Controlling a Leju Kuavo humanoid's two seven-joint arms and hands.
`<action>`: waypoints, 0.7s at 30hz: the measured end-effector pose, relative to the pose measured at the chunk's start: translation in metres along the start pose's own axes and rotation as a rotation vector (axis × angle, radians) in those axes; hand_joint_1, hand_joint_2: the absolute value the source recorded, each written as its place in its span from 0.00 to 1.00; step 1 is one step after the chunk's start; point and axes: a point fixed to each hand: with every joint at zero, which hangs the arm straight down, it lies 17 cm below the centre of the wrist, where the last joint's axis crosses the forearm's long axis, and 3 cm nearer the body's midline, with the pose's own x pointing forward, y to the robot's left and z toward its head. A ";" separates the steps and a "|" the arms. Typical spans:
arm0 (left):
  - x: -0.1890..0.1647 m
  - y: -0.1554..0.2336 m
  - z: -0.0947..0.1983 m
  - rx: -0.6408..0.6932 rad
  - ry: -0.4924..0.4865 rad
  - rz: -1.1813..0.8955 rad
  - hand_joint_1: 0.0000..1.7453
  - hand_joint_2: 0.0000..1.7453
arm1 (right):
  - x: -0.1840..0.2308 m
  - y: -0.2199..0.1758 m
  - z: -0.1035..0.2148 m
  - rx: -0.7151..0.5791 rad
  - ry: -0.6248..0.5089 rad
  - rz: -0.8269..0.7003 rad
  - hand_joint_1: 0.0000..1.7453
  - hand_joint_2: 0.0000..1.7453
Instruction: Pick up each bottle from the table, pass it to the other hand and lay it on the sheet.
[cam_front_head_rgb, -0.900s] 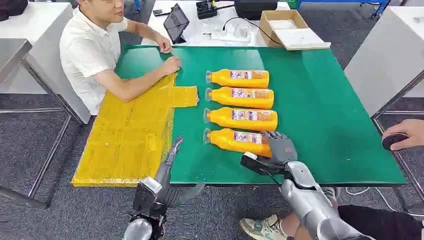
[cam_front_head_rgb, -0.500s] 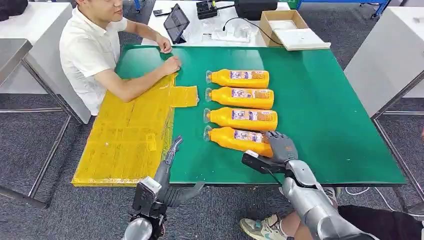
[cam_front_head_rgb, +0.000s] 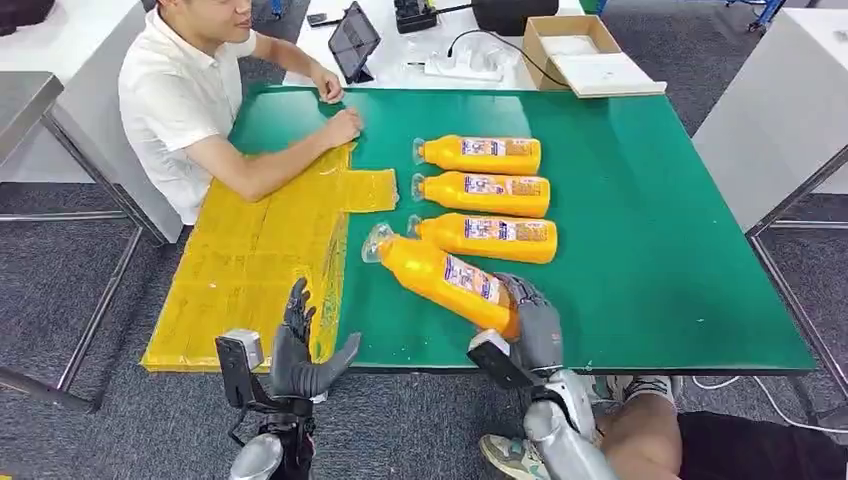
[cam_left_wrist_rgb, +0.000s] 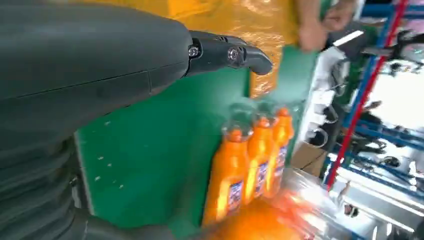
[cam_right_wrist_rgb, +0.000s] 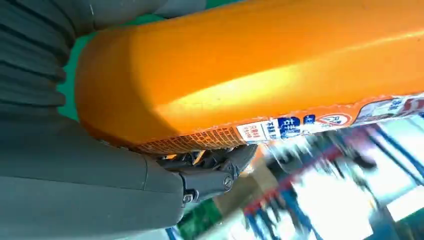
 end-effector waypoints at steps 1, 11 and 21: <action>-0.001 -0.001 0.001 -0.009 0.000 0.003 0.00 1.00 | 0.011 -0.005 0.000 -0.028 -0.024 -0.012 1.00 1.00; 0.001 -0.017 0.008 -0.096 -0.035 -0.025 0.00 1.00 | 0.055 -0.029 0.010 -0.122 -0.127 -0.054 0.99 1.00; 0.016 -0.079 0.036 -0.374 -0.117 -0.029 0.00 1.00 | 0.079 0.065 0.030 0.194 -0.152 -0.135 1.00 1.00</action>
